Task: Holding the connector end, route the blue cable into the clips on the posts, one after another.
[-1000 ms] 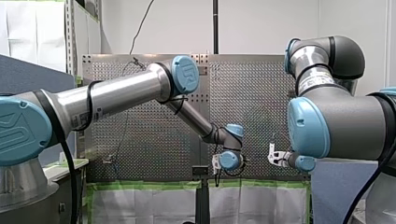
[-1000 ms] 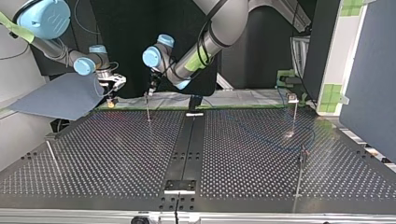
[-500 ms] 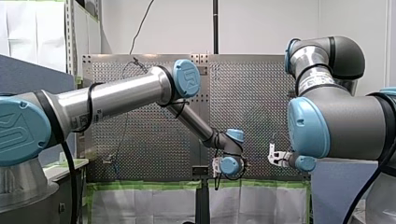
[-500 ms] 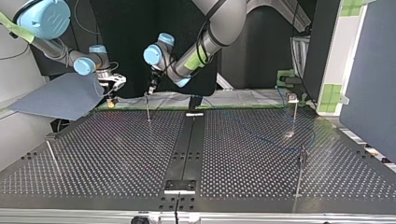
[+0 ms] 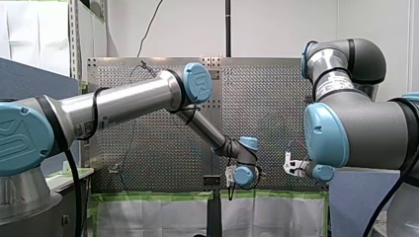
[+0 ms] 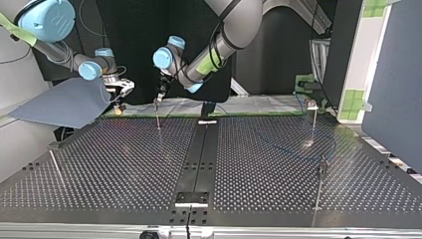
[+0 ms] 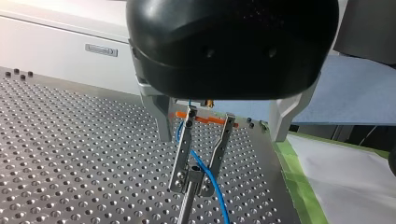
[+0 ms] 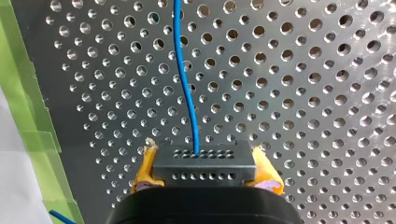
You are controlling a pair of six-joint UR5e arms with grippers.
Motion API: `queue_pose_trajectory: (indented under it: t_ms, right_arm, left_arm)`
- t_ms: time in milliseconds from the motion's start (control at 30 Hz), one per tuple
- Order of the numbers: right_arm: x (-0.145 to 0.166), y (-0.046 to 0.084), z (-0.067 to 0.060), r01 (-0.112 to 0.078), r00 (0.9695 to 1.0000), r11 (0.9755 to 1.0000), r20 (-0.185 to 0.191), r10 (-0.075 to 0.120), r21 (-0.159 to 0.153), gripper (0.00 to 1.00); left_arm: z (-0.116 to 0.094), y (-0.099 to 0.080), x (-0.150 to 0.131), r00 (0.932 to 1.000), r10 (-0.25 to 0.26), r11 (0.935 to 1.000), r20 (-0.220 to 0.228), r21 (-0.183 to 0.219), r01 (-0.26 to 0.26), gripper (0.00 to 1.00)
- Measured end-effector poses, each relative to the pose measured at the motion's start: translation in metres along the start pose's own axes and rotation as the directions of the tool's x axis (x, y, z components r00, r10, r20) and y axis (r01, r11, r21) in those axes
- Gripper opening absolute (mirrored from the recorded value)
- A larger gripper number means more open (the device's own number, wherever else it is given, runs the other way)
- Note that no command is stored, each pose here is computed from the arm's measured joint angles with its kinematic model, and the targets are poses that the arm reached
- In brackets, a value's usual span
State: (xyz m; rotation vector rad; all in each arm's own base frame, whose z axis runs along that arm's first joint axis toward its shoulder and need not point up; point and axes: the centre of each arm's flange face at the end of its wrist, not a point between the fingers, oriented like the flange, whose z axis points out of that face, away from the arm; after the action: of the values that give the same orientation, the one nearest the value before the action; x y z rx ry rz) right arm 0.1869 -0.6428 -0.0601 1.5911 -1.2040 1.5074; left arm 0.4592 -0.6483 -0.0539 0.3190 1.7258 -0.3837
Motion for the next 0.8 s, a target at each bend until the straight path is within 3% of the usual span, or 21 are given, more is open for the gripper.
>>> queue_pose_trajectory:
  t_ms: [800]
  right_arm:
    - [-0.0004,0.0021,-0.0006,0.000,1.0000,1.0000,0.002,0.000,-0.003,0.00]
  left_arm:
    - [0.0006,0.0038,0.0004,0.9999,0.007,1.0000,-0.011,-0.006,-0.007,1.00]
